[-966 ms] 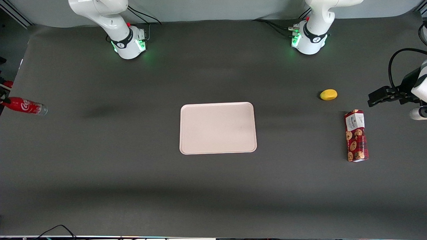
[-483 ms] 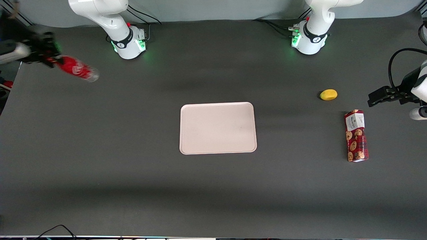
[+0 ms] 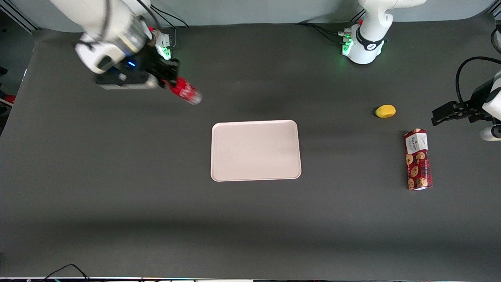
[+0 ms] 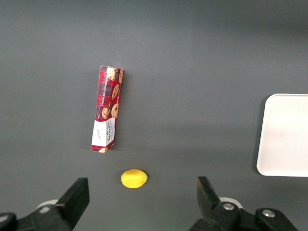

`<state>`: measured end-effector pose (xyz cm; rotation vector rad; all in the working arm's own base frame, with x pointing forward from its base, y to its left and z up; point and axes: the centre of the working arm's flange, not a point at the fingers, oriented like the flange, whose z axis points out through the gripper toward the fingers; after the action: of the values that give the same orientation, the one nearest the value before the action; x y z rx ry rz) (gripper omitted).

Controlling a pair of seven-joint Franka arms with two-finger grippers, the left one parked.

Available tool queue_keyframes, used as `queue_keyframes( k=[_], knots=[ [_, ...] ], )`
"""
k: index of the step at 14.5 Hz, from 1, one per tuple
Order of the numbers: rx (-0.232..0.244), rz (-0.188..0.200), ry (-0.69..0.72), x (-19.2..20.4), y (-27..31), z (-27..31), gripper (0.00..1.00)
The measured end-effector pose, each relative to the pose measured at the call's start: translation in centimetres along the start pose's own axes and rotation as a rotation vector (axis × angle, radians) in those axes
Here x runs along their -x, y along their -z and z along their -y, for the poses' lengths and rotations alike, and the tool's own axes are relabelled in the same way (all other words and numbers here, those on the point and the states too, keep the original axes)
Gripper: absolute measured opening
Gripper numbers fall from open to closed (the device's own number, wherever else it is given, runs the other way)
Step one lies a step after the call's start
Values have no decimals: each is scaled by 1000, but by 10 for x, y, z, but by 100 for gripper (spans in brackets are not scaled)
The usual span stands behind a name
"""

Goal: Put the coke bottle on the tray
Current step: 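Lift the bottle and carry it toward the white tray, then lower the bottle onto the tray and open the right gripper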

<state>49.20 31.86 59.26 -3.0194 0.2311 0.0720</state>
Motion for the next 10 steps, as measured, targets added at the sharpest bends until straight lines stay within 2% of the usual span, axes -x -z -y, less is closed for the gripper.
queue_keyframes(
  k=[2, 4, 7, 10],
  knots=[
    [6, -16, -49, -4, -66, 19, 32],
    [54, -44, -86, -5, -120, 26, 32],
    [103, -99, -128, -10, -179, 37, 32],
    [120, -146, -157, -18, -223, 46, 32]
  ],
)
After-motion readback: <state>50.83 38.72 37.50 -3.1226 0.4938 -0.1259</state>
